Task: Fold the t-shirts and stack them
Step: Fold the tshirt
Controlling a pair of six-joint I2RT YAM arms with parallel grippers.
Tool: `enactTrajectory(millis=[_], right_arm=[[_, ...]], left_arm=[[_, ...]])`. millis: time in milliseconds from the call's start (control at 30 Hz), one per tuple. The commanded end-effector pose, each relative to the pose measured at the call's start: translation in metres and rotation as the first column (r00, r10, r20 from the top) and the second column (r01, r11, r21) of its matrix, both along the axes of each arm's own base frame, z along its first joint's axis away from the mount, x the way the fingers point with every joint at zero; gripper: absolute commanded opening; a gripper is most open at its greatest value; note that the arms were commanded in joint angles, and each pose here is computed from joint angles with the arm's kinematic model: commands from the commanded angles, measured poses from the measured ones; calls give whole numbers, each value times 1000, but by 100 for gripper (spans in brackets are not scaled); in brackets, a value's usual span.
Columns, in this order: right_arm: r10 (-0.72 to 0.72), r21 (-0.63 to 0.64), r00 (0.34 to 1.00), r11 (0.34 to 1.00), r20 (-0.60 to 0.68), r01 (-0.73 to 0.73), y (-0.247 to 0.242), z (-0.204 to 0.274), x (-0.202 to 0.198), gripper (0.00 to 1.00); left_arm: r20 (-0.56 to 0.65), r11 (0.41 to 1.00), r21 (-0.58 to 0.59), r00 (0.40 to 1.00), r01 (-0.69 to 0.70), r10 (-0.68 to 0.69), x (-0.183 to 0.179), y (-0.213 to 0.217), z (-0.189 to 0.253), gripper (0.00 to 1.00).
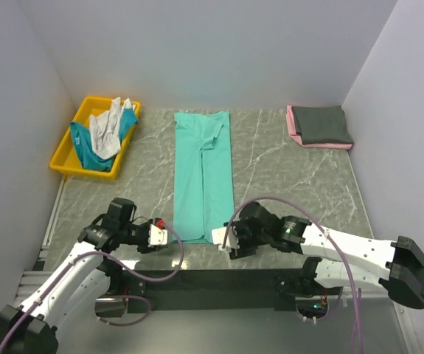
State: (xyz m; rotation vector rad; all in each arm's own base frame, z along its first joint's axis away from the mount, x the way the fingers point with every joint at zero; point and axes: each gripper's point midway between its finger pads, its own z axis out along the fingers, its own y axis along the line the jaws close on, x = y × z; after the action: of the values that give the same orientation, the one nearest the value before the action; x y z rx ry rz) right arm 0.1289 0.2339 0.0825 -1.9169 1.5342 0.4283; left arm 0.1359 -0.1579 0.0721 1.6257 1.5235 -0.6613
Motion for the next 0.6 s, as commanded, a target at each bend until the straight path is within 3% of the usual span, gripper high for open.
enactTrajectory(millis=[0, 567], right_arm=[[83, 71, 983, 993, 167, -96, 26, 10, 9, 63], [179, -92, 971, 982, 158, -166, 22, -54, 10, 58]], left_arm=[[129, 997, 34, 989, 74, -78, 10, -8, -5, 52], [147, 985, 86, 976, 152, -163, 21, -23, -37, 55]])
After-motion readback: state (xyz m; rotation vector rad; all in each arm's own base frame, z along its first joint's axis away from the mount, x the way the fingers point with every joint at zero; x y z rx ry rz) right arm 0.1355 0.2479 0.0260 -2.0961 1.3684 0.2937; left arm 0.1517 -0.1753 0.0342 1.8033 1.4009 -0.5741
